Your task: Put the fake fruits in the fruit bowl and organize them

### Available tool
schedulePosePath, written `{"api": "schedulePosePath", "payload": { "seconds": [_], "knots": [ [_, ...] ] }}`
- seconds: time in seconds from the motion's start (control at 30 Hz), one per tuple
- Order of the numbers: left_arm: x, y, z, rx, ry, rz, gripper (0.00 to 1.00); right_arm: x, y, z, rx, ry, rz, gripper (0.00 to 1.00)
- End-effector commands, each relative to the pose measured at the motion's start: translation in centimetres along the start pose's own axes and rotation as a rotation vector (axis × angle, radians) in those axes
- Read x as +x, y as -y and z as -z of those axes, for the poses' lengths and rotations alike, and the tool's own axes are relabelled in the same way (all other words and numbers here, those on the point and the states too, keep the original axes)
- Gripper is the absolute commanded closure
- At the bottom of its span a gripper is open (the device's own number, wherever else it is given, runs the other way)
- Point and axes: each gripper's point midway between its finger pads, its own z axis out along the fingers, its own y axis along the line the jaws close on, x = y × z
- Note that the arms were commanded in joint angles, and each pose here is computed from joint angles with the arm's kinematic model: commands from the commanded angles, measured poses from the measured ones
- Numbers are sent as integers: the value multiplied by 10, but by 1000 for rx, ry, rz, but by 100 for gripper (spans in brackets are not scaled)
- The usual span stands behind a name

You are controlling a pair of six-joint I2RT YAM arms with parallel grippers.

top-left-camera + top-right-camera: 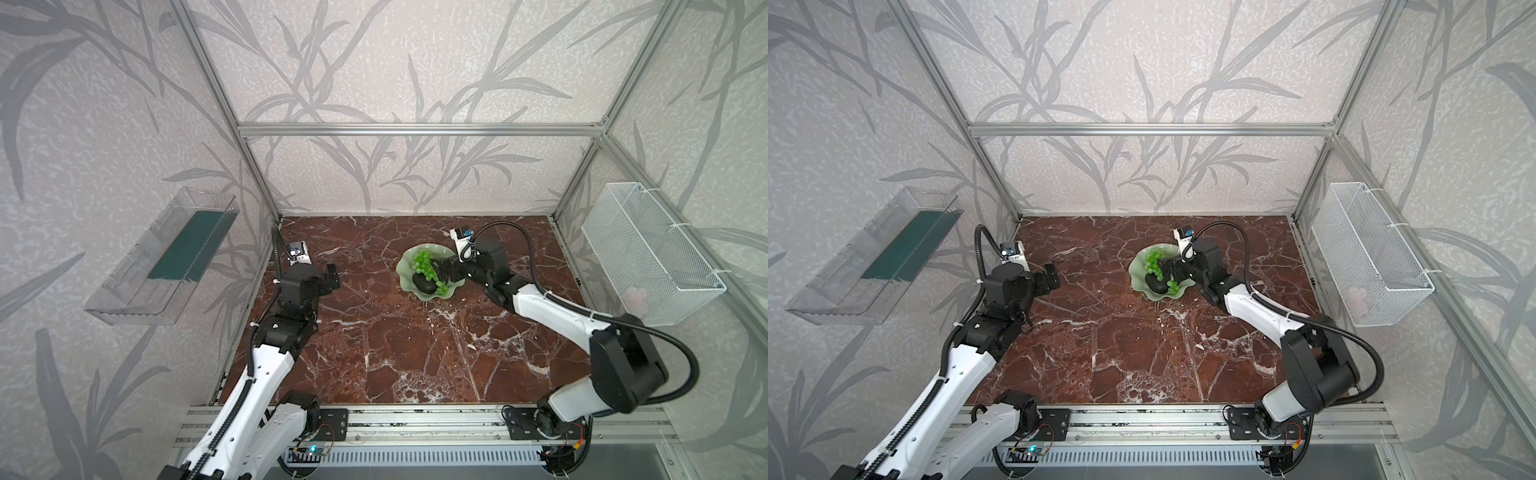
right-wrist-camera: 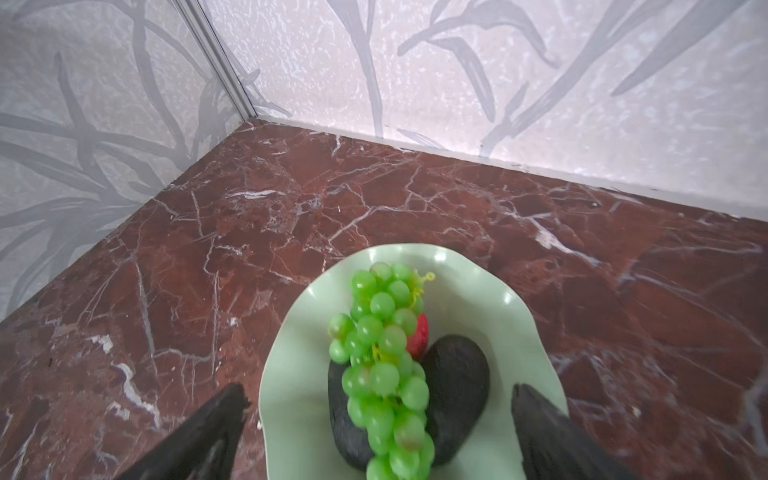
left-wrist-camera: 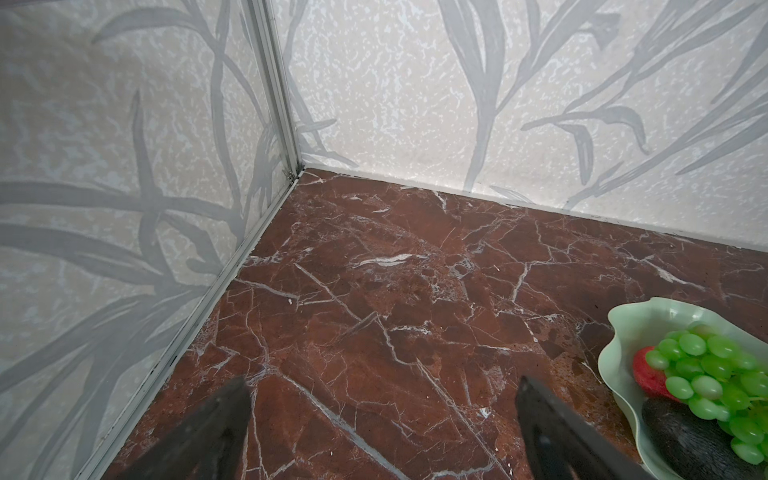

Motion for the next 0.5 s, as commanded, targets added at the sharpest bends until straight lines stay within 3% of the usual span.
{"api": "schedulePosePath", "payload": {
  "seconds": [0.0,0.27,0.47],
  "knots": [
    [-4,0,-1,10,46,40,0,5,23,33,136,36,40,1],
    [-4,0,-12,-1,136,8,0,48,106,115,489,126,17,1],
    [22,-3,-39,-45,191,-128,0,77,171,132,714,174,9,1]
  ]
}}
